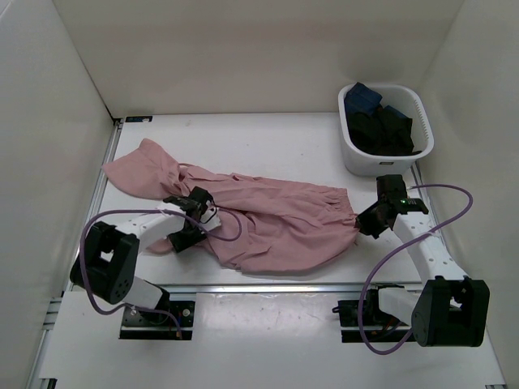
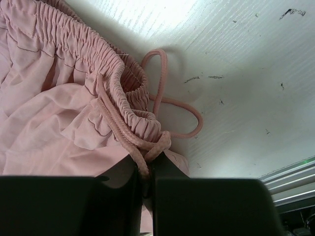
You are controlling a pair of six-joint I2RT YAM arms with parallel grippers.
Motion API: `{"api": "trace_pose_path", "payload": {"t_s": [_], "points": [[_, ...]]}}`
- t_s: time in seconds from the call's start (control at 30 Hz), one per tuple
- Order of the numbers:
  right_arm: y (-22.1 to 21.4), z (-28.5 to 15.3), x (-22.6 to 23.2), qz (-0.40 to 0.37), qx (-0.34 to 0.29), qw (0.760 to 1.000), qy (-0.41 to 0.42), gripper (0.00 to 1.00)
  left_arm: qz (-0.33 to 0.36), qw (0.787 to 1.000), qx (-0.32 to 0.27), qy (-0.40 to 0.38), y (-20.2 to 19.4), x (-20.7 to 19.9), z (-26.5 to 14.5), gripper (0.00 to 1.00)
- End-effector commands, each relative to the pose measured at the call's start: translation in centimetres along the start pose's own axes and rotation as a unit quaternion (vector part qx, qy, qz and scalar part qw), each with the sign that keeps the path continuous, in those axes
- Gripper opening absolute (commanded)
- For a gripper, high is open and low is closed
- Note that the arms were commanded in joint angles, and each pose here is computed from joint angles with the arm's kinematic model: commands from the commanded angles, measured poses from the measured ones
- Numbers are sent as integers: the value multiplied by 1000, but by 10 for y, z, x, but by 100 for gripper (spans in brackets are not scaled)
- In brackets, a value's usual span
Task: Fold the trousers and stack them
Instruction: Flatten the trousers out
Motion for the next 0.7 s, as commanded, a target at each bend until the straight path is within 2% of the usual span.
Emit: {"api": "trace_pose_path", "payload": {"t_s": [0.0, 0.2, 0.33, 0.43, 0.67], "points": [[9, -7, 9, -2, -17, 1000, 9, 0, -33, 998, -23, 49, 14, 18, -6, 64], [7, -5, 6, -2, -14, 1000, 5, 0, -41, 998, -34, 17, 17, 7, 0, 61], [7, -5, 6, -2, -14, 1000, 5, 0, -53, 998, -36, 23, 21, 13, -5, 59], [7, -3, 6, -7, -12, 1000, 1, 0, -64, 995, -75, 5, 32, 19, -26, 68], [8, -5, 8, -7, -14, 1000, 5, 0, -63, 995, -77, 4, 33, 21, -30, 67]]}}
Point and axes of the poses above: each gripper's point midway between its finger pads, its own z axis out along the fingers, its own x axis along the line the jaws close on, y = z × x, the point moved 5 cm from there along -z, back along the fingers, and after that the axes turned 1 degree about -z, right-handed, at the moved point
